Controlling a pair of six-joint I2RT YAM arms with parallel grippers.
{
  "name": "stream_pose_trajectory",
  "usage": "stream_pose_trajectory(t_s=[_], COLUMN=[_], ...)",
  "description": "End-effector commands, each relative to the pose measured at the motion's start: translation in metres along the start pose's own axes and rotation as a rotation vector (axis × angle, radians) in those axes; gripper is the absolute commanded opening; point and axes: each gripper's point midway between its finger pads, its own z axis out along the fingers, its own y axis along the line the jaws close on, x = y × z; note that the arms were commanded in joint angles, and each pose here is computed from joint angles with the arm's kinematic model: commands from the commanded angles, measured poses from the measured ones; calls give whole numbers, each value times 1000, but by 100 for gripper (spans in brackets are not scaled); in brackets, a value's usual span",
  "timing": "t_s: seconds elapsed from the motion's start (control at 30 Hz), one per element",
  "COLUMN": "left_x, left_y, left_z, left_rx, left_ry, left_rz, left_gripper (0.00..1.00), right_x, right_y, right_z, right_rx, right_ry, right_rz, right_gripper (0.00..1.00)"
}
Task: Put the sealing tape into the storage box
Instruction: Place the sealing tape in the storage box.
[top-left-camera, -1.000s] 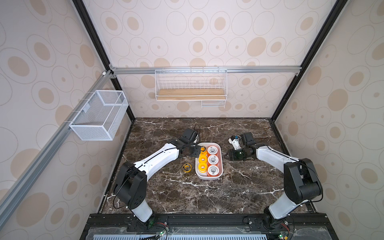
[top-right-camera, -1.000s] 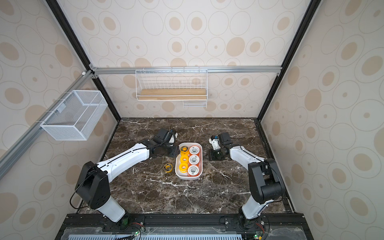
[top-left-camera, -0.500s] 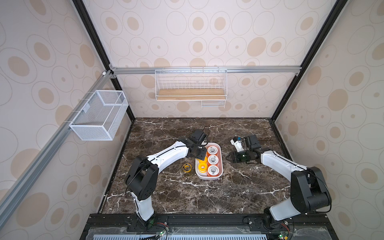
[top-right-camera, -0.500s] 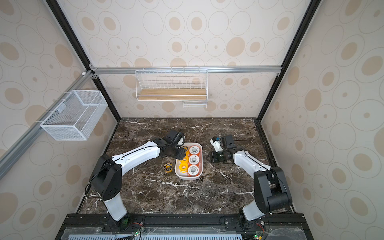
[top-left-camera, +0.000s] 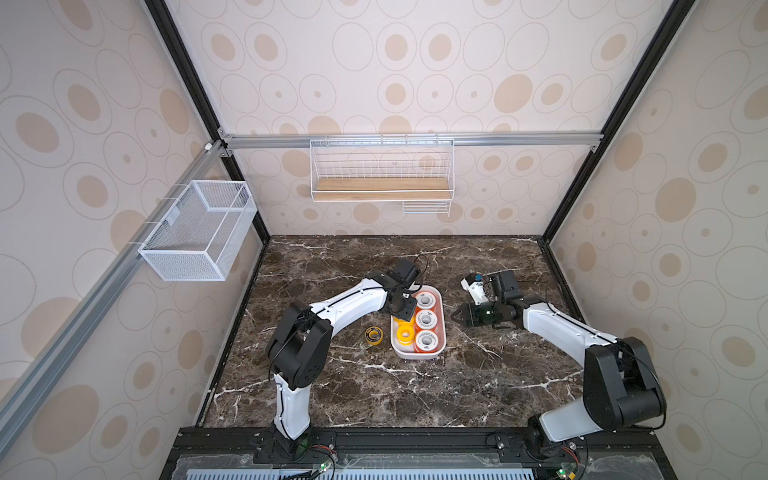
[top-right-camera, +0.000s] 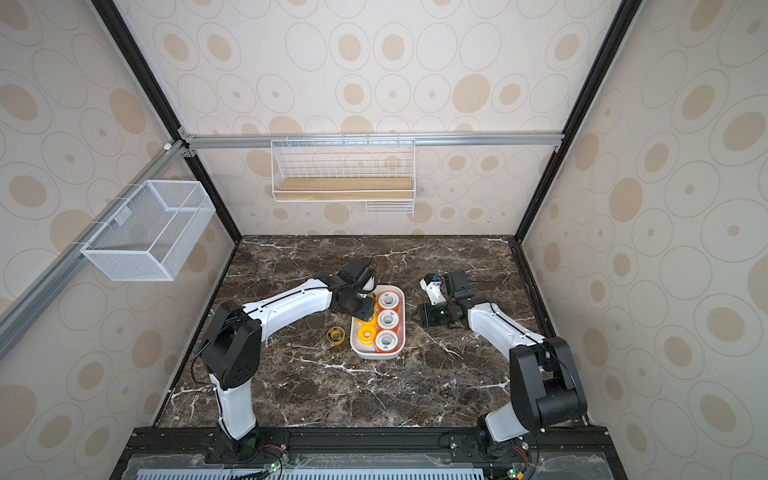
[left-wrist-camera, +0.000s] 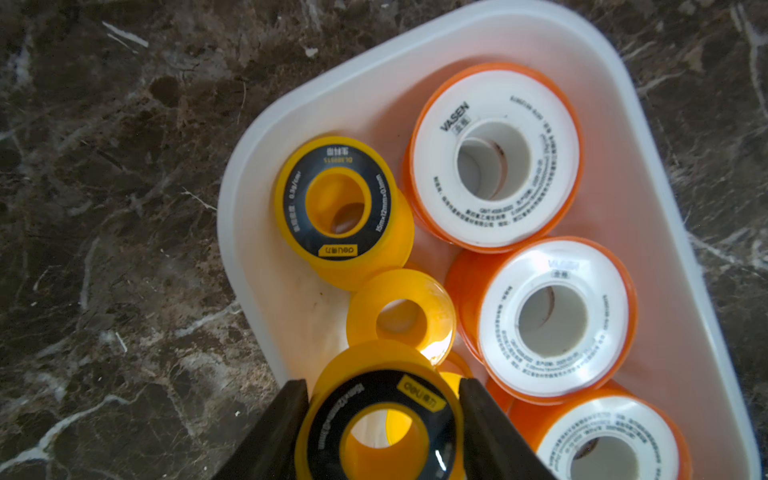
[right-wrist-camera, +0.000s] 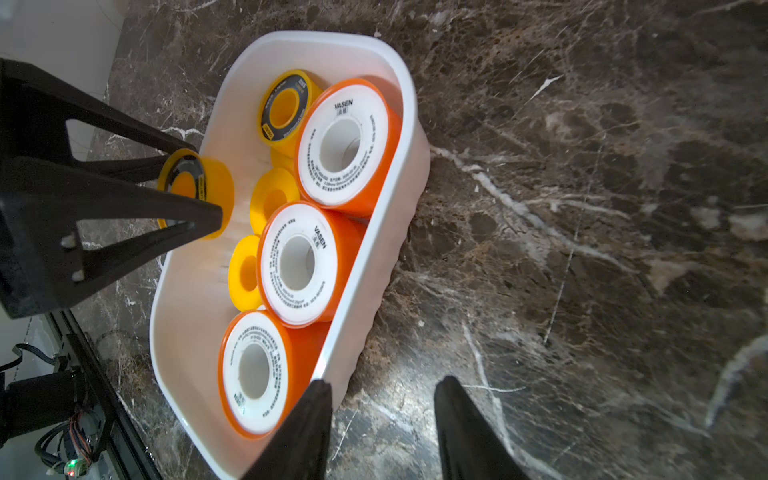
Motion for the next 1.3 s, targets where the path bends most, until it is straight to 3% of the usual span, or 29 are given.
stream_pose_trajectory(t_s=[0.0, 1.27], left_x=[0, -7], left_y=[-9, -6], left_z=[2, 25], left_rx=[10, -28], left_ry=[26, 18], left_rz=[48, 35], left_gripper=[56, 62], right_x=[4, 7], right_y=[-1, 0], right_z=[-3, -4], right_rx=[-1, -3], right_ry=[0, 17], right_rz=[-10, -14], right_gripper=[46, 48])
